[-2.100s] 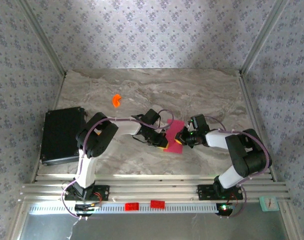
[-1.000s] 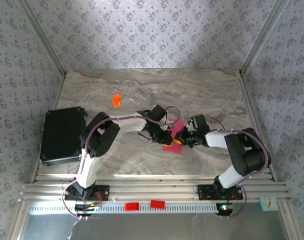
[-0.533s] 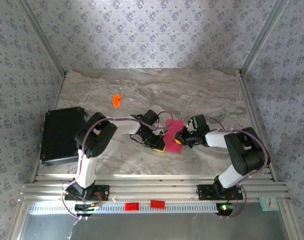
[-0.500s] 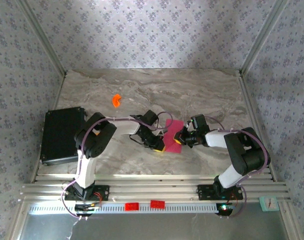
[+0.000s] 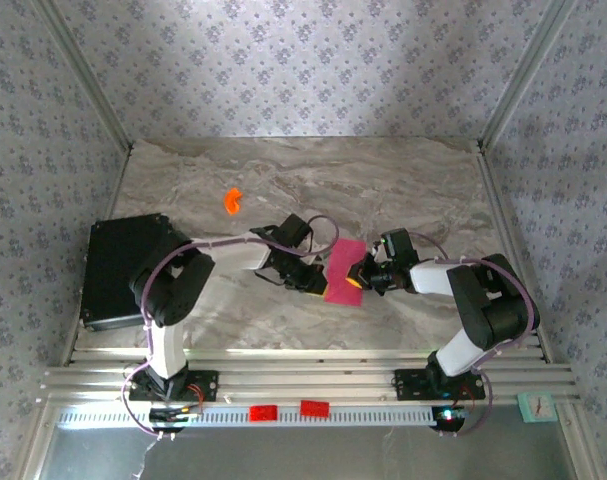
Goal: Fold a paper plane with a square sheet of paper (pick it up from the middle)
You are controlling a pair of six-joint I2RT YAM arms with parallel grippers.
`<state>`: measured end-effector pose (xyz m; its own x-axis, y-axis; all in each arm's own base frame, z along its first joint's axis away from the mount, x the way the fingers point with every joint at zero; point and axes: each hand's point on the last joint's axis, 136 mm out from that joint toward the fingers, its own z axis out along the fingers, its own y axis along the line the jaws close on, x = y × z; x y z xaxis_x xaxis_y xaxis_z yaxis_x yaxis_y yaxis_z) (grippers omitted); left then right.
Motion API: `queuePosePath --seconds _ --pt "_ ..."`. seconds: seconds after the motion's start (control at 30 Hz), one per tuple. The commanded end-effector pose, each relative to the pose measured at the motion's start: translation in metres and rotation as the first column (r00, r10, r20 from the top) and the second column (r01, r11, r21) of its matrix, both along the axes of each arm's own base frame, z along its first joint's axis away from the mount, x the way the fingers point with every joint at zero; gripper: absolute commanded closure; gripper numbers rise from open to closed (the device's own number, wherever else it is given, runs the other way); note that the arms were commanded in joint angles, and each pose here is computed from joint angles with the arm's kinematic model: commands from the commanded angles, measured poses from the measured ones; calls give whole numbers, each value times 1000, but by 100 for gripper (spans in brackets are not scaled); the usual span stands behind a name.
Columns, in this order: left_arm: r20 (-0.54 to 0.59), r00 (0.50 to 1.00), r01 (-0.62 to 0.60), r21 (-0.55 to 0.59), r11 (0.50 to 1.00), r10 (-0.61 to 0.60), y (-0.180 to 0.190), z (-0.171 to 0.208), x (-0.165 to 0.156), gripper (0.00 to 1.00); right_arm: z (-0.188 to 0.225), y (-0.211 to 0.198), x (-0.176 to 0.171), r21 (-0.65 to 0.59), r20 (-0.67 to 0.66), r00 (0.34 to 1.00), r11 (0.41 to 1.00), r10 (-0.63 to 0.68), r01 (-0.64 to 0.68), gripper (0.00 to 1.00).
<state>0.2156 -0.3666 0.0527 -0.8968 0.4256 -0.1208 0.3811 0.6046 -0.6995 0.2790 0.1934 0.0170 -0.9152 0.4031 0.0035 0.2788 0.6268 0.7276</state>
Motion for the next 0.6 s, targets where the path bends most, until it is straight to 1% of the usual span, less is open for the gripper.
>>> queuePosePath --seconds 0.0,0.1,0.23,0.4,0.57 --pt "10 1000 -4 -52 999 4 -24 5 17 97 -37 -22 -27 -120 -138 989 992 -49 32 99" --pt "0 1000 6 -21 1000 -6 -31 -7 21 96 -34 -20 -24 -106 -127 991 994 -48 35 99" --pt "-4 1000 -14 53 999 14 -23 -31 23 98 -26 -15 -18 -78 -105 994 996 -40 32 98" --pt "-33 999 -5 94 996 8 -9 -51 6 100 0 -10 -2 -55 -41 998 998 -38 36 95" --pt "-37 999 -12 129 992 17 3 -61 -3 100 26 -3 6 -50 31 999 998 -21 23 95"
